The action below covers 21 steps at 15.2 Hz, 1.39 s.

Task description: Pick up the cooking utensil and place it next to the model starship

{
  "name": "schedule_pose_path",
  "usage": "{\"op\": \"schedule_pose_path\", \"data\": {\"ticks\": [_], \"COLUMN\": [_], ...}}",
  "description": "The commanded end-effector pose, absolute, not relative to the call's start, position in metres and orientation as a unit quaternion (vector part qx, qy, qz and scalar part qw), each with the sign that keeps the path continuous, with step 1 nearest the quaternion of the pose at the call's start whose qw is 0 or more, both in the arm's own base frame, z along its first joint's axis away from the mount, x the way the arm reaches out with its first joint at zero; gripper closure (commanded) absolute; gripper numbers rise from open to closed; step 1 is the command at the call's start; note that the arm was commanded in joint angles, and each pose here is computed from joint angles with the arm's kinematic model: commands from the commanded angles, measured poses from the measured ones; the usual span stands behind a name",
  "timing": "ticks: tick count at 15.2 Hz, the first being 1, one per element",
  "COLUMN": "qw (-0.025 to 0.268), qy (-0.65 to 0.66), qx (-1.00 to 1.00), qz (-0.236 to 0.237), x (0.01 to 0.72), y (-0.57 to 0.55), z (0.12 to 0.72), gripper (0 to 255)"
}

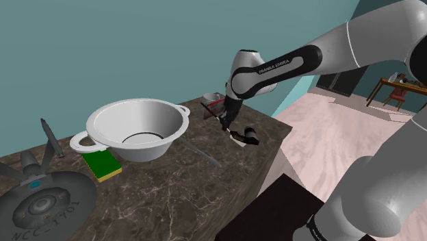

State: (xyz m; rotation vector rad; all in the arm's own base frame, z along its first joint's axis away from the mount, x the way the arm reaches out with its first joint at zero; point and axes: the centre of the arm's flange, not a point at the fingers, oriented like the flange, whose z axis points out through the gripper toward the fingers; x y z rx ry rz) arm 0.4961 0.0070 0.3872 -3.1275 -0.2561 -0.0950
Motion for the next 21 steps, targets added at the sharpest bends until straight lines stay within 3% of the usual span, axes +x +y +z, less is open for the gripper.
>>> {"op": "schedule_pose_path", "data": {"ticks": [1,21], "qw": [0.001,0.001], "qy": [-0.082,-0.082], "qx": [-0.996,-0.996], "qz": [-0.03,-0.03], "x": [0.496,0.496], "y": [0.006,0.006], "z": [0.398,0.503], "gripper": [255,255]}}
